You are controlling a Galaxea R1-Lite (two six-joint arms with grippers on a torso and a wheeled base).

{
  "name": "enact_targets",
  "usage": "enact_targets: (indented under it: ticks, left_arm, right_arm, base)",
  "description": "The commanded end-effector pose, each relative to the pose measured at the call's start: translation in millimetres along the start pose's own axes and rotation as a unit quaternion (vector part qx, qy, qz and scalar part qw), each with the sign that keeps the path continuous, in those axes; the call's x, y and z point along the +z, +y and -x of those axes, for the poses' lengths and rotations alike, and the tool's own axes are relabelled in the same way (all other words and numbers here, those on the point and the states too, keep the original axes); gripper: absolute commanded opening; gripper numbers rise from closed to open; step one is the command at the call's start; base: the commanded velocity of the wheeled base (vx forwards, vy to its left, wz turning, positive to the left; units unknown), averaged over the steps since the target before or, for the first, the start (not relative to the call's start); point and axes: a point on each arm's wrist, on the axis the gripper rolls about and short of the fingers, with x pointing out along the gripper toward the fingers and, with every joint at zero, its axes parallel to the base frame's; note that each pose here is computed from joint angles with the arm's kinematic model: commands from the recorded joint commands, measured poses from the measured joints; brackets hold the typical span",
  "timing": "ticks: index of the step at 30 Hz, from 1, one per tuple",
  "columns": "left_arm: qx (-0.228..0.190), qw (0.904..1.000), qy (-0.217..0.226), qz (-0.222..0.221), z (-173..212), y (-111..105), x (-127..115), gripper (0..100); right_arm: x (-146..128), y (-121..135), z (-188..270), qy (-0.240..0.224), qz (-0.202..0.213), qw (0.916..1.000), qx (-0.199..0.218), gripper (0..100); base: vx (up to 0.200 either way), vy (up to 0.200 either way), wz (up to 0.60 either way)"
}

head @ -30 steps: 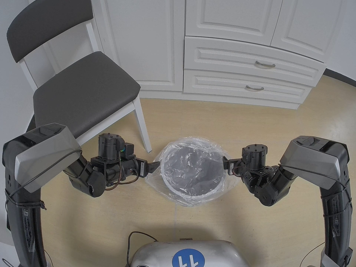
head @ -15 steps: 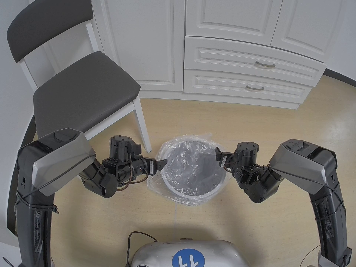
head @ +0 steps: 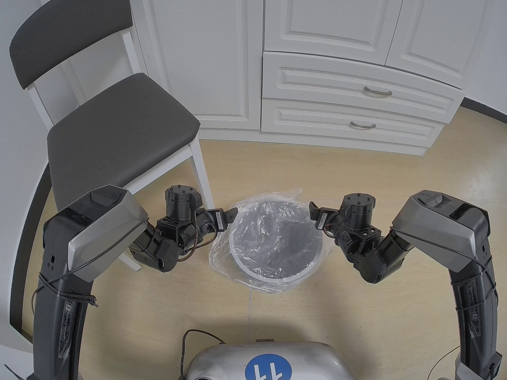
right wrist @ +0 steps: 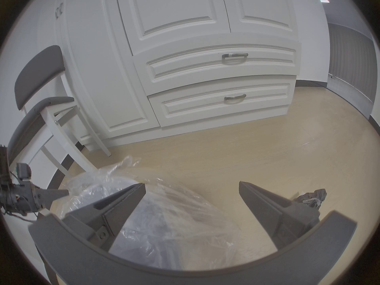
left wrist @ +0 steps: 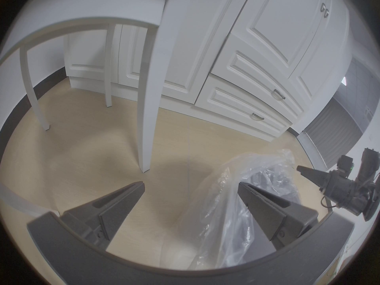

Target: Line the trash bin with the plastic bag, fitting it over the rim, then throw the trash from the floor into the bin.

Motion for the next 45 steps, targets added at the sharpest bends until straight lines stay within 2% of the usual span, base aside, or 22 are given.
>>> enact_targets:
  ticks: [1,10,15,24,33,39,45]
  left_arm:
    - [0.007,1.0,0.005,0.003,-12,7,-12,100]
    - [0.045,0.9986,-0.029,0.005,-27,15,-6,100]
    - [0.061,0.9956,-0.063,0.03,-40,12,-2,100]
    - [0.064,0.9928,-0.09,0.048,-49,10,0,100]
    - [0.074,0.9931,-0.08,0.043,-47,15,1,100]
    - [0.091,0.9949,-0.021,0.038,-40,17,-5,100]
    - [0.103,0.994,0.007,0.038,-41,21,-8,100]
  right_arm:
    - [5,-1,-4,-0.01,-0.005,0.9999,-0.001,100]
    - [-8,-18,-21,-0.006,-0.008,0.9998,-0.018,100]
    - [-14,-22,-23,0.006,-0.013,0.9999,-0.008,100]
    - [-21,-23,-28,0.011,-0.024,0.9996,-0.005,100]
    - [-30,-28,-27,0.037,-0.017,0.9991,-0.009,100]
    - [-32,-30,-25,0.051,-0.013,0.9986,-0.008,100]
    - [-34,-32,-20,0.062,-0.011,0.998,-0.006,100]
  base:
    - [0.0,0.0,0.0]
    - [0.0,0.0,0.0]
    - [0.0,0.0,0.0]
    - [0.0,0.0,0.0]
    - [0.0,0.0,0.0]
    - [0.0,0.0,0.0]
    - [0.0,0.0,0.0]
